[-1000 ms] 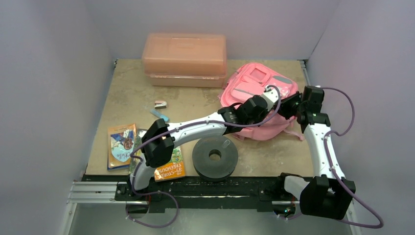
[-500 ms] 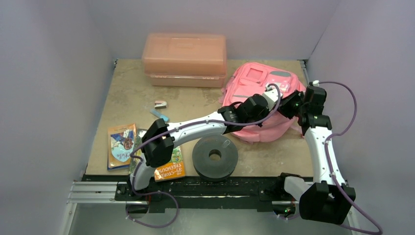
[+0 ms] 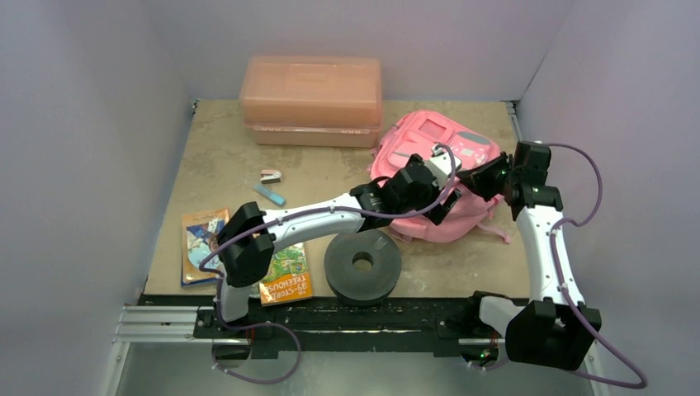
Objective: Pack the student bag
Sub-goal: Unzip the student bag at the center of the board.
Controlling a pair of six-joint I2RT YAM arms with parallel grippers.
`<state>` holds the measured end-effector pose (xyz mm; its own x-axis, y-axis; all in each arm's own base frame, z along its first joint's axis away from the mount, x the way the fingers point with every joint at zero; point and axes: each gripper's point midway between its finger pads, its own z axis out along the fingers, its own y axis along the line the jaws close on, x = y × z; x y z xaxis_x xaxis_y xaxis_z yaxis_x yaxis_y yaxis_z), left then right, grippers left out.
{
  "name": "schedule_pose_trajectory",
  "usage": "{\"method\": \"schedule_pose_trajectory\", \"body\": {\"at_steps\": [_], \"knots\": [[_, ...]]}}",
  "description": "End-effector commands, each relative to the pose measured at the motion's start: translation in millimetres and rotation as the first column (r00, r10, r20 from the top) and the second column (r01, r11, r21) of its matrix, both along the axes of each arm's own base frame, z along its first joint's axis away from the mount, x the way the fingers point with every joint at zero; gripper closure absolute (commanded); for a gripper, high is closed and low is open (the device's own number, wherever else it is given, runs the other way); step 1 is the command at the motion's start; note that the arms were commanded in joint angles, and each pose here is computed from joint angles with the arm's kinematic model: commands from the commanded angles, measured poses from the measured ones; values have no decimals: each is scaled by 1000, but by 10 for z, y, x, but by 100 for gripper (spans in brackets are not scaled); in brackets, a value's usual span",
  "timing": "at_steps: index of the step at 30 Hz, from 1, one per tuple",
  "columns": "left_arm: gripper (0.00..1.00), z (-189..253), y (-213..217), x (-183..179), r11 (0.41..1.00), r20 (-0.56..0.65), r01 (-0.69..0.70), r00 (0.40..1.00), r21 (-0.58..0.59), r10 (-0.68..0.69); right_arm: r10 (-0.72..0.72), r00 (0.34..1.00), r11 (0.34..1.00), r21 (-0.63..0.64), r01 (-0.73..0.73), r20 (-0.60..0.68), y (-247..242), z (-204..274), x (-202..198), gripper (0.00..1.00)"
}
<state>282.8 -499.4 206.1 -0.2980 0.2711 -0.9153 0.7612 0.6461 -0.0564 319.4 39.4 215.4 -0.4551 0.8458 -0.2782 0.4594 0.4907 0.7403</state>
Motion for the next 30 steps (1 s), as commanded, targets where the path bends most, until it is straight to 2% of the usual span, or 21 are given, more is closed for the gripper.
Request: {"method": "schedule_pose_trajectory", "body": {"at_steps": [1, 11, 16, 18, 20, 23, 24, 25, 27, 28, 29, 30], "knots": [[0, 170, -161, -158, 996, 63, 73, 996, -54, -69, -6, 989, 998, 62, -3, 146, 70, 572, 171, 100], [0, 206, -377, -392, 980, 63, 182, 982, -80, -177, -8, 988, 1000, 30, 4, 157, 24, 637, 218, 100], [0, -96, -351, -373, 989, 49, 148, 988, 18, -148, -3, 988, 999, 50, -5, 158, 56, 676, 203, 100], [0, -135, -365, -343, 988, 117, 141, 982, 58, -147, -7, 987, 998, 58, -2, 159, 62, 699, 191, 100], [0, -233, -392, -269, 982, 206, 107, 969, 158, -138, -27, 987, 998, 60, 18, 160, 40, 702, 187, 100], [1, -311, -336, -44, 971, 277, -33, 960, 239, -35, -42, 986, 997, 72, 31, 164, 35, 700, 194, 100], [5, -320, -297, 38, 961, 296, -84, 955, 264, 2, -43, 986, 997, 72, 32, 161, 34, 696, 191, 100], [13, -319, -267, 100, 950, 315, -124, 949, 285, 30, -43, 986, 997, 71, 32, 160, 34, 690, 188, 100], [36, -260, -181, 207, 935, 350, -206, 932, 289, 98, -32, 984, 998, 56, 23, 175, 30, 680, 200, 100], [51, -219, -148, 245, 934, 354, -223, 928, 280, 116, -11, 982, 999, 34, 5, 187, 31, 674, 205, 100], [77, -180, -100, 303, 933, 348, -241, 927, 267, 140, 14, 979, 1000, 6, -15, 202, 31, 670, 212, 100], [96, -130, -57, 336, 935, 331, -251, 930, 251, 160, 42, 974, 999, -32, -35, 222, 23, 665, 220, 99]]}}
